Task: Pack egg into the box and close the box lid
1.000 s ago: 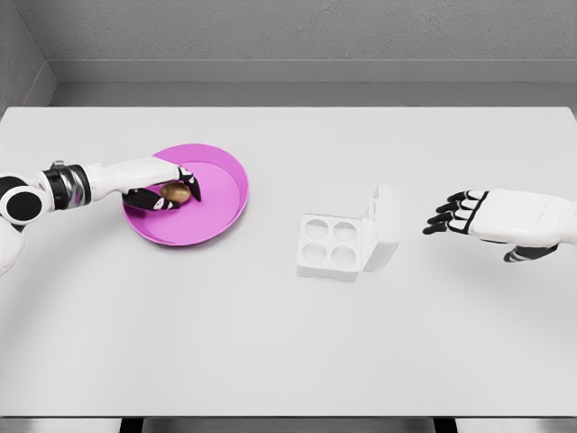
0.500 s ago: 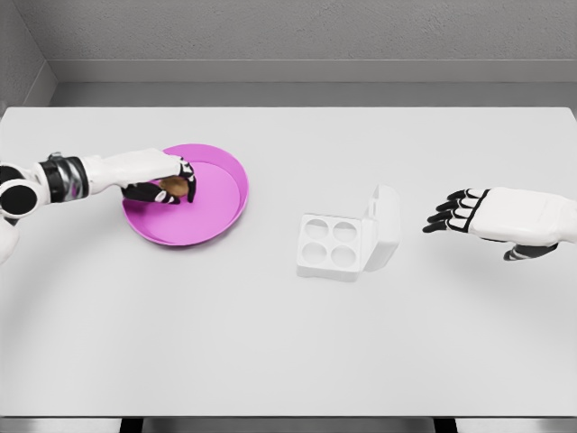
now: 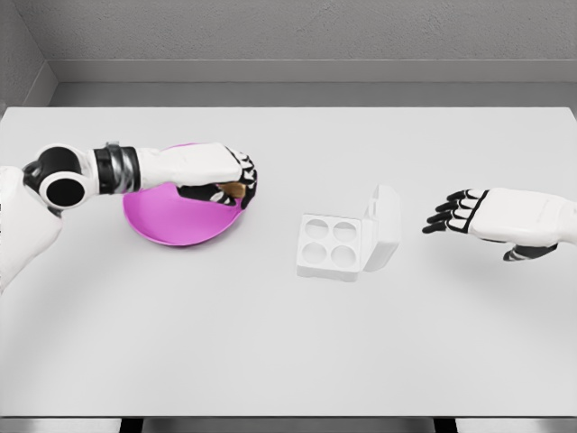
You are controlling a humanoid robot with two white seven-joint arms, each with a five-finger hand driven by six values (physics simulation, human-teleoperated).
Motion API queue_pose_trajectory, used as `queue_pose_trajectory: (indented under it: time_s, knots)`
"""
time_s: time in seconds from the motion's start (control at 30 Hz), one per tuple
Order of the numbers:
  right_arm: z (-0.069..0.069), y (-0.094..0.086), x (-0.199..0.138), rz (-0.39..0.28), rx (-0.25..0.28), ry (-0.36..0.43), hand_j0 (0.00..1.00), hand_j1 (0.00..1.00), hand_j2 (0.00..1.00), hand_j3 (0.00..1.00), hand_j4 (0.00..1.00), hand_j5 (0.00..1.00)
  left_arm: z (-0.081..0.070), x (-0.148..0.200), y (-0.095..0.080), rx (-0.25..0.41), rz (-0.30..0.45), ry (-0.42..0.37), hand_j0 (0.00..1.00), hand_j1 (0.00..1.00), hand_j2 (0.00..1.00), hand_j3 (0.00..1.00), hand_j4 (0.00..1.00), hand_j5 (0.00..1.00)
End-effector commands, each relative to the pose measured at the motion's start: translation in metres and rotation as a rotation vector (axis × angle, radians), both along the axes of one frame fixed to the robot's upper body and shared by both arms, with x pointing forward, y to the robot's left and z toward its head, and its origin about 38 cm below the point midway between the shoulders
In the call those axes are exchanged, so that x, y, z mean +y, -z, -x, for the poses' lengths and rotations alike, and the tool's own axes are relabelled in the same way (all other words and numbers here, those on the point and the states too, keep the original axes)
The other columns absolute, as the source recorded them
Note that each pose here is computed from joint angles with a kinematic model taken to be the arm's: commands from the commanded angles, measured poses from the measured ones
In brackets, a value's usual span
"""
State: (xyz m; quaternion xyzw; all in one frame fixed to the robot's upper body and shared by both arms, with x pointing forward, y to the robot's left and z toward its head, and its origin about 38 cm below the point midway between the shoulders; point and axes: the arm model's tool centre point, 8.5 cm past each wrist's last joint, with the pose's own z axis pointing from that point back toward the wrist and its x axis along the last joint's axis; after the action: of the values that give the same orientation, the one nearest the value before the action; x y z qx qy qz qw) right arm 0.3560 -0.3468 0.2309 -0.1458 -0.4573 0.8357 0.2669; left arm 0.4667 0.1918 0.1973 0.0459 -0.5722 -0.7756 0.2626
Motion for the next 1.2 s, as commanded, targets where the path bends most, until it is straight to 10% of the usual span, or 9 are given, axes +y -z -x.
queue_pose_trajectory:
  time_s: [0.0, 0.4, 1.17]
  knots:
    - [0.0, -0.001, 0.0, -0.004, 0.0, 0.002, 1.0, 1.0, 1.0, 1.0, 1.0, 1.0, 0.005, -0.022, 0.006, 0.018, 0.014, 0.045, 0.3, 0.3, 0.3, 0.3, 0.3, 0.3]
    - [0.0, 0.0, 0.001, -0.007, 0.0, 0.001, 1.0, 1.0, 1.0, 1.0, 1.0, 1.0, 0.02, -0.107, -0.002, 0.008, 0.071, 0.212, 0.31, 0.31, 0.31, 0.31, 0.31, 0.31]
    - [0.0, 0.001, 0.001, -0.01, 0.002, 0.0, 1.0, 1.0, 1.0, 1.0, 1.0, 1.0, 0.023, -0.109, 0.012, 0.035, 0.038, 0.222, 0.54, 0.54, 0.54, 0.54, 0.54, 0.54]
